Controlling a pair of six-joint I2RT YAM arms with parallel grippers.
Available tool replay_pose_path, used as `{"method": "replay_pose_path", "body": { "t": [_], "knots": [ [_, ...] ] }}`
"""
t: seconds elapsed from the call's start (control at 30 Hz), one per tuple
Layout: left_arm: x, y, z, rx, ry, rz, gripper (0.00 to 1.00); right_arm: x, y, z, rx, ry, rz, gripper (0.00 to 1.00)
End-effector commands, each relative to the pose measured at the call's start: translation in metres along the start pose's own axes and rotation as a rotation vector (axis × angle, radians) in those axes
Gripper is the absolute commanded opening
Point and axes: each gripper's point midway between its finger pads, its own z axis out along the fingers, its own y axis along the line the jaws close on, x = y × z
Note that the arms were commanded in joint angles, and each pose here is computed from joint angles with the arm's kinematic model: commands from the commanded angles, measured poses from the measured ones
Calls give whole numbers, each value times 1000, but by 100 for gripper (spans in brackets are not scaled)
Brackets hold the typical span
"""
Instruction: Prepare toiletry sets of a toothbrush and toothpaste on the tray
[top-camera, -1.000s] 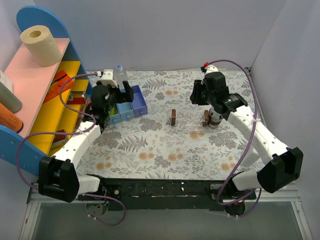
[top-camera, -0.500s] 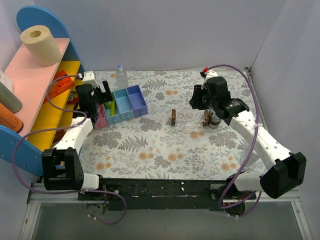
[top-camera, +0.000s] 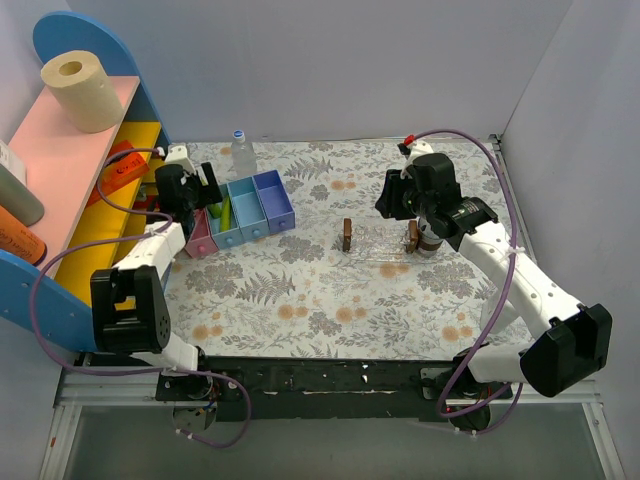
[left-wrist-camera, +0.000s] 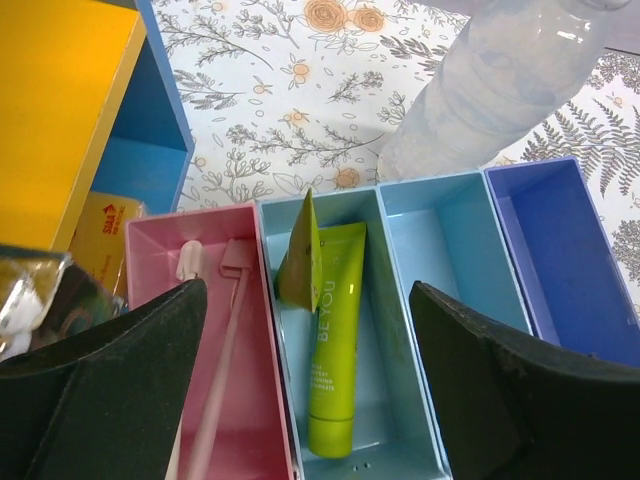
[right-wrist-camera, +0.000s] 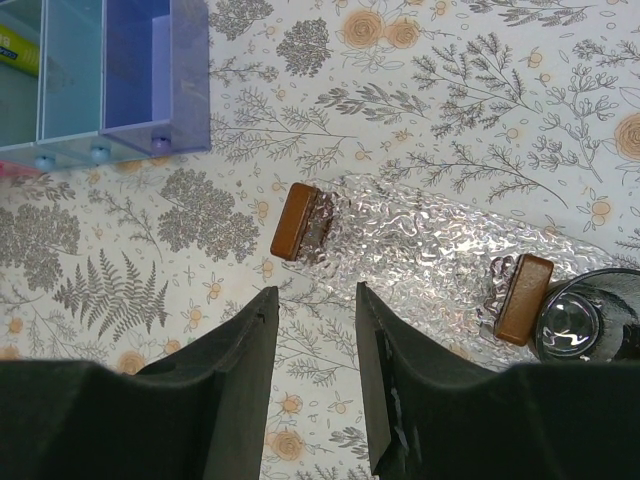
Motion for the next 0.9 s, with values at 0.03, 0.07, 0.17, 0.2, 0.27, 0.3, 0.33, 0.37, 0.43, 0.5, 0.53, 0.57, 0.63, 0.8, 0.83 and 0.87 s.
{"method": "replay_pose_path", "body": {
  "t": [0.03,0.07,0.17,0.2,0.27,0.3,0.33,0.37,0.43,0.5,0.53,0.57,0.63,0.8,0.83,0.87],
  "knots": [
    [-18,-13,13,68,-31,-25,75,-14,7,1,-33,-41,1,44],
    [-17,-12,15,64,-29,-27,74,-14,8,1,-36,-41,1,44],
    [-10,-6,20,33,-11,-27,69,-14,8,3,-38,-40,5,44],
    [-9,-6,21,31,-9,-27,68,-13,8,3,-39,-39,6,44],
    [-5,-5,23,27,-1,-30,65,-11,10,5,-51,-32,7,43],
    [-5,-4,23,21,-2,-31,64,-9,13,5,-66,-24,9,44],
    [-6,-4,23,22,-3,-31,63,-8,13,6,-69,-20,11,43],
    [-7,3,23,-18,-7,-32,62,-8,13,6,-68,-19,11,43],
    [-8,5,22,-32,-12,-34,56,-8,13,6,-71,-19,13,43],
    [-9,5,21,-31,-17,-40,52,-7,13,6,-71,-18,14,43],
    [-10,5,21,-29,-18,-40,51,-7,13,7,-69,-17,17,43],
    [-10,2,21,-24,-17,-31,50,-6,13,7,-72,-14,16,43],
    [-11,2,20,-44,-22,-17,50,-3,15,8,-79,-7,21,43],
    [-17,-2,11,-60,-48,-7,49,5,14,11,-83,10,27,43],
    [-20,-3,9,-58,-61,-9,48,6,14,11,-83,13,29,43],
    [-20,-2,9,-60,-59,-9,47,7,14,12,-85,17,29,43]
  ]
}}
